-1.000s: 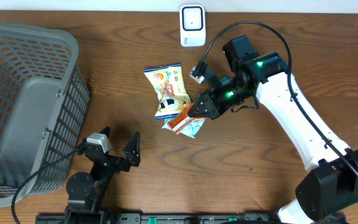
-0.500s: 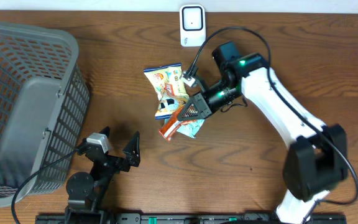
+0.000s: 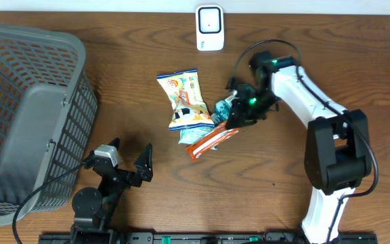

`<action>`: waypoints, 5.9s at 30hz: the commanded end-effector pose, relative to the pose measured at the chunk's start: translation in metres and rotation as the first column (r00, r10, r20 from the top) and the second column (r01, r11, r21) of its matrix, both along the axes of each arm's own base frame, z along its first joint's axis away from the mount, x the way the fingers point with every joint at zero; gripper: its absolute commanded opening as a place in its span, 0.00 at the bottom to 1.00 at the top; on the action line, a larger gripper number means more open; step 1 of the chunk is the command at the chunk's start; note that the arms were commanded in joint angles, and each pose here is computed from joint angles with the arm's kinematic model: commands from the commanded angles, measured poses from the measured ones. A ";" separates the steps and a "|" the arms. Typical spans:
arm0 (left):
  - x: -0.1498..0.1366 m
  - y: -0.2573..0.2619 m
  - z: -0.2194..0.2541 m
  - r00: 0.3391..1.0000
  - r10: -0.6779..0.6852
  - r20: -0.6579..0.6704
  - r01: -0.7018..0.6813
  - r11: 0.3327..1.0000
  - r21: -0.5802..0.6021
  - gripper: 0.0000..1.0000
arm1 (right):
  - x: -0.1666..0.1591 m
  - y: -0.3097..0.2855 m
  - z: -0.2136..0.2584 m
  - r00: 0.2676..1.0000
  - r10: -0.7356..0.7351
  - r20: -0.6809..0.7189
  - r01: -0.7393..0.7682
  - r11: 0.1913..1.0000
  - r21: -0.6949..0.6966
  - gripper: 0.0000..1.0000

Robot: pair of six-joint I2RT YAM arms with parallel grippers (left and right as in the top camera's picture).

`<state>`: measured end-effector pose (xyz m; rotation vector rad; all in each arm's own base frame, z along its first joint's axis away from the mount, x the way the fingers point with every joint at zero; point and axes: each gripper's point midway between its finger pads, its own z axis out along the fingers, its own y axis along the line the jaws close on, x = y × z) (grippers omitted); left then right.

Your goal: Scan the item barcode

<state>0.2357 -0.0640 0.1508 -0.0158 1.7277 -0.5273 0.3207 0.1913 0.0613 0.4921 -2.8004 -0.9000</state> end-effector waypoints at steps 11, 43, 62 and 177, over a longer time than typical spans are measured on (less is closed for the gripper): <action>-0.001 -0.002 -0.015 0.999 -0.009 -0.037 0.009 1.000 0.001 0.99 | 0.038 -0.073 -0.017 0.977 -0.202 0.070 0.212 0.950 -0.228 0.54; -0.001 -0.002 -0.015 0.999 -0.009 -0.037 0.009 1.000 0.001 0.99 | -0.101 0.022 -0.069 0.913 0.408 -0.024 -0.407 0.905 -0.120 0.62; -0.001 -0.002 -0.015 0.999 -0.009 -0.037 0.009 1.000 0.001 0.99 | -0.114 0.030 -0.107 0.919 0.393 0.012 -0.367 0.869 -0.330 0.01; -0.001 -0.002 -0.015 0.999 -0.009 -0.037 0.009 1.000 0.001 0.99 | 0.339 0.096 0.106 -0.127 0.659 0.741 0.545 0.671 -0.503 0.01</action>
